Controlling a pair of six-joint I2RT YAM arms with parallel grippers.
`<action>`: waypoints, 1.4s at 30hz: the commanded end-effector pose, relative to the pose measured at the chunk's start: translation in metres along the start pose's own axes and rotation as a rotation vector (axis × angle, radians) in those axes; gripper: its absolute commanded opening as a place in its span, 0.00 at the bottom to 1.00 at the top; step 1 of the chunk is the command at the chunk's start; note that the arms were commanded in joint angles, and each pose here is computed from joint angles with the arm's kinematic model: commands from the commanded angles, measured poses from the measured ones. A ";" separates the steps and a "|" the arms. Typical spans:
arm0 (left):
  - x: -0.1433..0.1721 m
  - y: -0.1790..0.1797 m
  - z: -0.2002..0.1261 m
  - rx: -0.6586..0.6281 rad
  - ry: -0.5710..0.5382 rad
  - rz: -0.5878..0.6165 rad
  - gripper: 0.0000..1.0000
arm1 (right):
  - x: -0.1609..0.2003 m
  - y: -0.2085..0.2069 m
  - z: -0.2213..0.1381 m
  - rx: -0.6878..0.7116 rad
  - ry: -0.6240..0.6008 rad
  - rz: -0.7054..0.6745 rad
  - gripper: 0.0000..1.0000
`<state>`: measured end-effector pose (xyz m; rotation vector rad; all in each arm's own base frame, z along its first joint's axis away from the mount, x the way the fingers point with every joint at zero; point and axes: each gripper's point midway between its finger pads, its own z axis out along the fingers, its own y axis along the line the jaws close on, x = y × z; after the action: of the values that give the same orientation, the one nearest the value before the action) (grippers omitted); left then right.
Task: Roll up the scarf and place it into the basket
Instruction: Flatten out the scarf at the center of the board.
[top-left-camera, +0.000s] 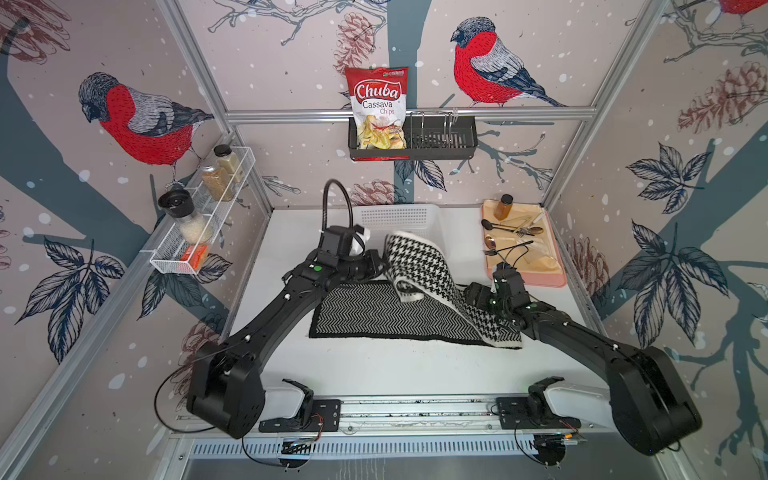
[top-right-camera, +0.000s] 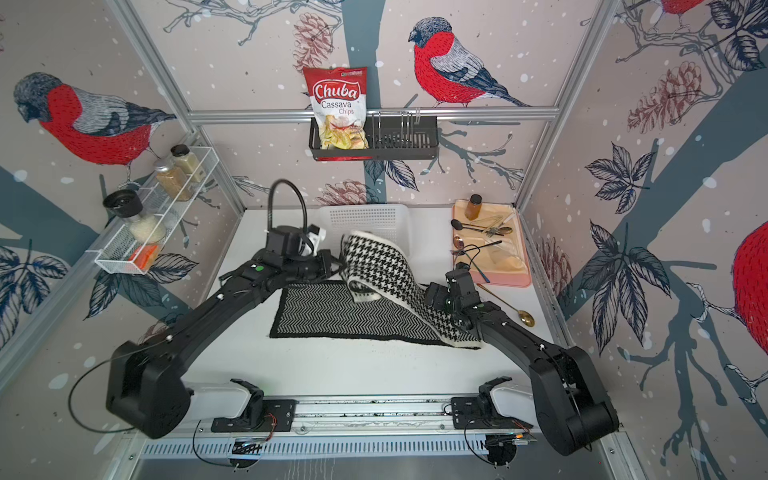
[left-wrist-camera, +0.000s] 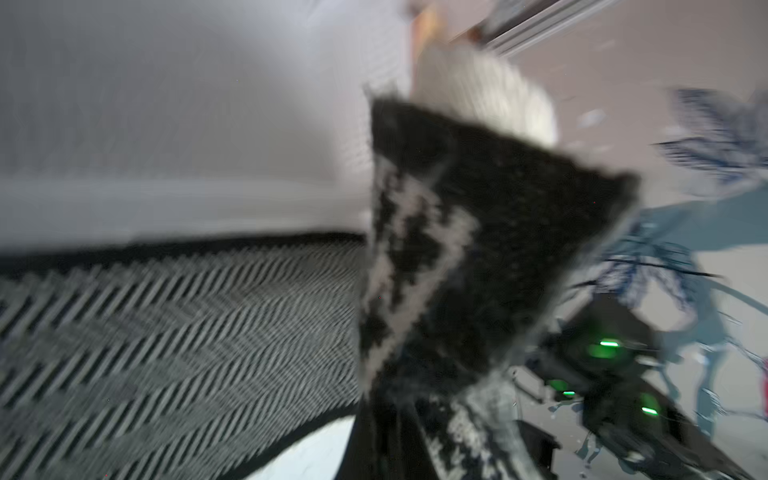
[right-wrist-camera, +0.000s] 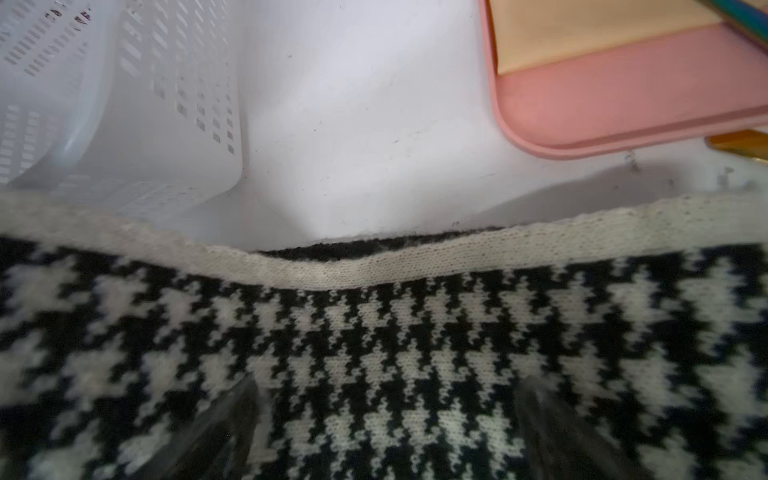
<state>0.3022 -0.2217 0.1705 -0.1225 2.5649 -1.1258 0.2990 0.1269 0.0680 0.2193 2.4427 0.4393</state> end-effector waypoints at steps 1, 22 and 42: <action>0.006 0.016 0.011 0.020 0.019 0.006 0.00 | -0.001 0.009 0.000 -0.017 -0.009 -0.007 0.98; -0.047 0.087 -0.033 -0.203 -0.142 0.008 0.37 | 0.031 -0.061 0.022 0.251 0.109 0.082 0.99; 0.002 0.178 -0.024 -0.433 0.058 -0.135 0.52 | 0.025 -0.058 0.030 0.249 0.123 0.058 0.99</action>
<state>0.3102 -0.0865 0.0665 -0.3830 2.8087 -0.6400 0.3138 0.0902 0.0261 0.3683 2.5188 0.2009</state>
